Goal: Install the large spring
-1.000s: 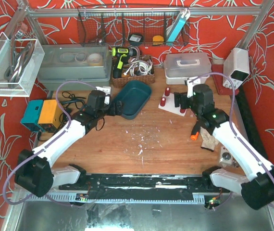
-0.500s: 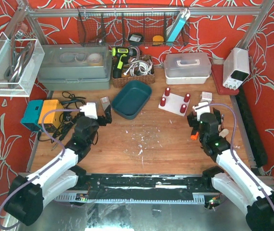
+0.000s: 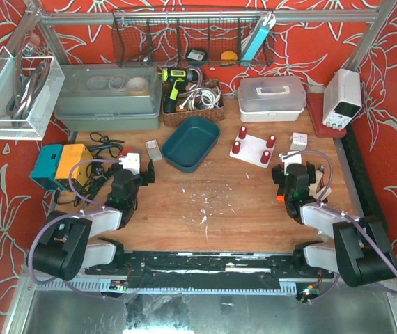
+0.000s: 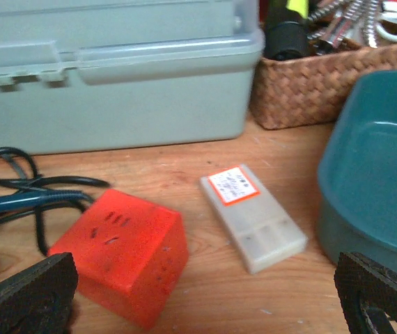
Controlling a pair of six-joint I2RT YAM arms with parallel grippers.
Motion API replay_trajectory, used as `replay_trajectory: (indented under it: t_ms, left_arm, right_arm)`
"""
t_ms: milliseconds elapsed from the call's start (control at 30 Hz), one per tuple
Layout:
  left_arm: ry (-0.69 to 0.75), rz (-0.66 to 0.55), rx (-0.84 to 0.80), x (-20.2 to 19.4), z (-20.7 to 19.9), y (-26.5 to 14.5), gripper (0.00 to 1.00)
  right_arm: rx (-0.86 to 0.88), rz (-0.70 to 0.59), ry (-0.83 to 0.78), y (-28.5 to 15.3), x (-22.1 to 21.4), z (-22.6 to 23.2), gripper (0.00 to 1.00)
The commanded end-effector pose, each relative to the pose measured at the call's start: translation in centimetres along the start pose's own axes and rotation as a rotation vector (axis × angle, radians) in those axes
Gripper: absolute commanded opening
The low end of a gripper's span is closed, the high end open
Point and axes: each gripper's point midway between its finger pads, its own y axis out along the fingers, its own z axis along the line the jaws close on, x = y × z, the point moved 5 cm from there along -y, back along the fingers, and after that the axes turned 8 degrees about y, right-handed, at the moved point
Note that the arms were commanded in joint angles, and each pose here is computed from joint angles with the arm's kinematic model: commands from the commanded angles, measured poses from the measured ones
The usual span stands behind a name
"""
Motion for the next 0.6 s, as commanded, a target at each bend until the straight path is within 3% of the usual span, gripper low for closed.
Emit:
replay_trajectory:
  t_ms: [0,367,433,567]
  left_arm:
    - [-0.053,-0.133,0.063,1.0,1.8,-0.6,1.00]
    - [-0.067,-0.119,0.058,-1.1,1.8,-0.4,1.00]
    - [-0.084,-0.173,0.079,-1.1,2.2,-1.1,1.00]
    - [-0.102,-0.135,0.074,-1.3,2.5,-0.3,1.00]
  right_arm:
    - [0.040,-0.110,0.072,1.1,2.4,0.2,0.99]
    - [0.020,-0.089,0.156,3.0,0.4,-1.0,0.99]
    - [0.019,-0.092,0.156,3.0,0.4,-0.9,0.99]
    - [0.016,-0.089,0.156,3.1,0.4,-1.0,0.99]
